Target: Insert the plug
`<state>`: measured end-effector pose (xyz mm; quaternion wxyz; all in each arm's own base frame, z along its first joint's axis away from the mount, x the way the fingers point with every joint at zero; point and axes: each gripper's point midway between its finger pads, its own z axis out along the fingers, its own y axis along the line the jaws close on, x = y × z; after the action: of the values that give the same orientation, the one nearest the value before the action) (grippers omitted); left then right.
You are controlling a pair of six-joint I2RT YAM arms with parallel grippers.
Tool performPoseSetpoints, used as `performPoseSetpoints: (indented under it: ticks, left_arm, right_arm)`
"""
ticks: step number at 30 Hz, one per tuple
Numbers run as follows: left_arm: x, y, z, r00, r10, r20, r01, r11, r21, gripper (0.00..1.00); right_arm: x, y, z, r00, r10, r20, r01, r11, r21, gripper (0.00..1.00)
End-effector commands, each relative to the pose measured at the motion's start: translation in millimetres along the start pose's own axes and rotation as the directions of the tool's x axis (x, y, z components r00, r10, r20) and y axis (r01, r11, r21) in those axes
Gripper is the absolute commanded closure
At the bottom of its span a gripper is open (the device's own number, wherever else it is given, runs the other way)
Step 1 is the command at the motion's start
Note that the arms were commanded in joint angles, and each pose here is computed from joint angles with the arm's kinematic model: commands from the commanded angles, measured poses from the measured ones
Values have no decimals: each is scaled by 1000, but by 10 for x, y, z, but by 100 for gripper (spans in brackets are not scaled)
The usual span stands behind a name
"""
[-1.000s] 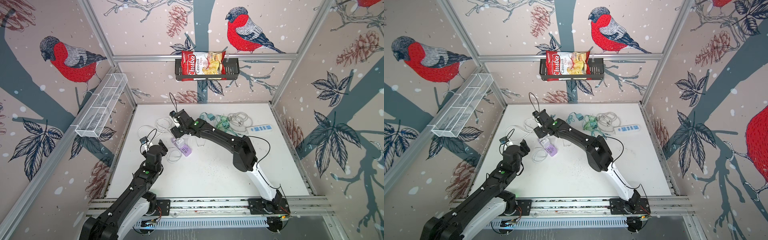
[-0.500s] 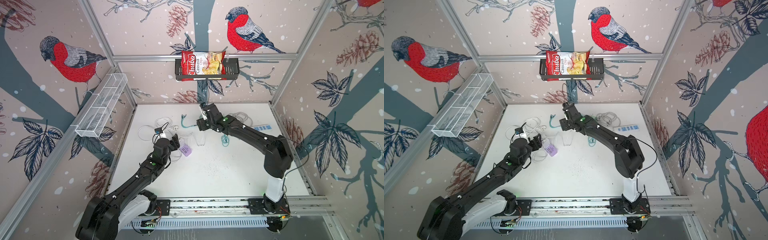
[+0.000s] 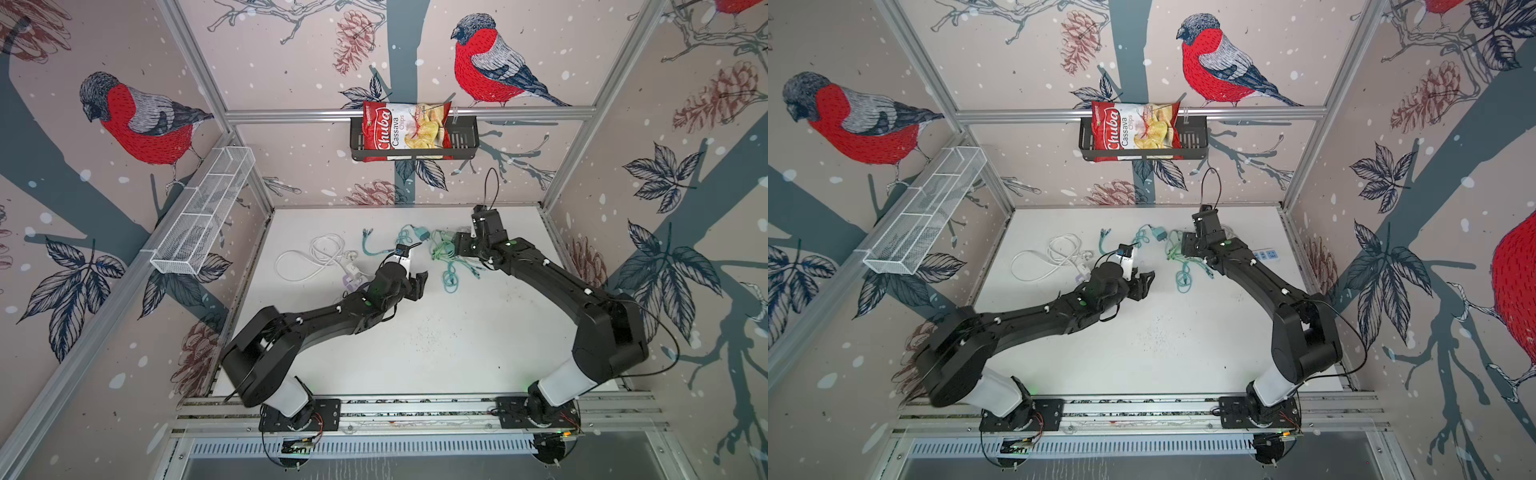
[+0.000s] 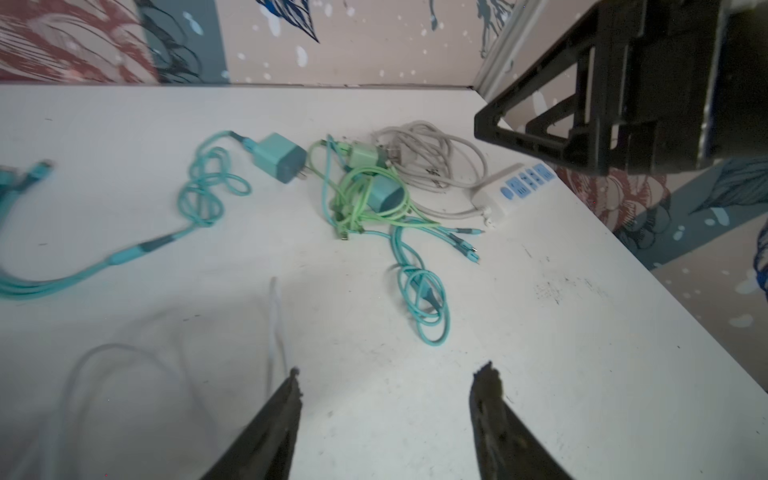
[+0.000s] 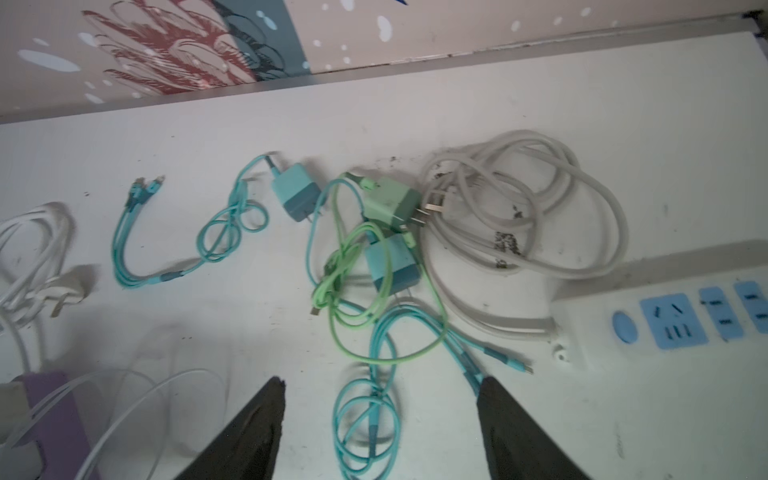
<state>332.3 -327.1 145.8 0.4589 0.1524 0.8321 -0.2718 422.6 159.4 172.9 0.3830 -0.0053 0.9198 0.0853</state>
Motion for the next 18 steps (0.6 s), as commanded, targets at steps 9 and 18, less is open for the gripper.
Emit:
performPoseSetpoints:
  ticks: [9, 18]
  left_arm:
    - [445, 486, 487, 969, -210, -133, 192, 972, -137, 36]
    - [886, 1071, 396, 930, -314, -189, 255, 925, -281, 39]
  right_arm:
    - [50, -565, 227, 987, 163, -10, -160, 979, 124, 25]
    - [-46, -1631, 344, 923, 375, 87, -377, 830, 411, 24]
